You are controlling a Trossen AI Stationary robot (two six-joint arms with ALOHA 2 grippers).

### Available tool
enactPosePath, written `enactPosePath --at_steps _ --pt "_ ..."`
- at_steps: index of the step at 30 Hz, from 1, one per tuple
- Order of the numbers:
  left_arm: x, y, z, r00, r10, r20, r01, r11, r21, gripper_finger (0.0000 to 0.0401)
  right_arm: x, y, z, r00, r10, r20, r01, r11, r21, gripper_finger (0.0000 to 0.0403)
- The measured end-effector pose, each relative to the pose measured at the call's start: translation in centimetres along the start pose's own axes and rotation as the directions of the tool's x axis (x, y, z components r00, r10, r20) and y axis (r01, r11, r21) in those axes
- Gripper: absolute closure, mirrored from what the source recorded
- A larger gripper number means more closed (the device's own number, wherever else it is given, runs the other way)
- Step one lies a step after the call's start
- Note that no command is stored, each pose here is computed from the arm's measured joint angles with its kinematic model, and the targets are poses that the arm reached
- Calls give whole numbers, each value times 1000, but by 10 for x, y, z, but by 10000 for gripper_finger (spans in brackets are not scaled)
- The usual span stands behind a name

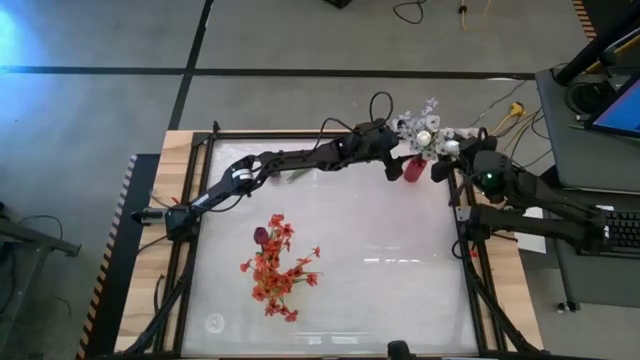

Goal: Sort flowers into vase by color
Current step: Put the white tulip into the red vase

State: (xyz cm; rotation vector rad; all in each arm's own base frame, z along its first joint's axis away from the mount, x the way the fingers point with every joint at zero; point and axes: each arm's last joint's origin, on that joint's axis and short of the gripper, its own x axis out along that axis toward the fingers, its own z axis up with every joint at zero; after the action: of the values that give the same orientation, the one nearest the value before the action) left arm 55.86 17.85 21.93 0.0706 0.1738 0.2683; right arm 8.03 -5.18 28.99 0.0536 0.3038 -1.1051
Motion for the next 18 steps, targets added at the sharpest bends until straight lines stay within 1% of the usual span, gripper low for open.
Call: enactPosePath --at_steps 10,14,18 --pt "-1 5 3 1000 8 4 -8 1000 -3 106 -12 -9 -7 997 81 -15 -81 996 37 79" --pt "-7 7 14 1000 10 12 -10 1000 10 106 -14 -10 -8 992 124 -22 -123 992 38 72" --pt "-13 9 25 1000 12 9 -12 999 43 106 -14 -9 -10 991 130 -36 -129 991 29 72"
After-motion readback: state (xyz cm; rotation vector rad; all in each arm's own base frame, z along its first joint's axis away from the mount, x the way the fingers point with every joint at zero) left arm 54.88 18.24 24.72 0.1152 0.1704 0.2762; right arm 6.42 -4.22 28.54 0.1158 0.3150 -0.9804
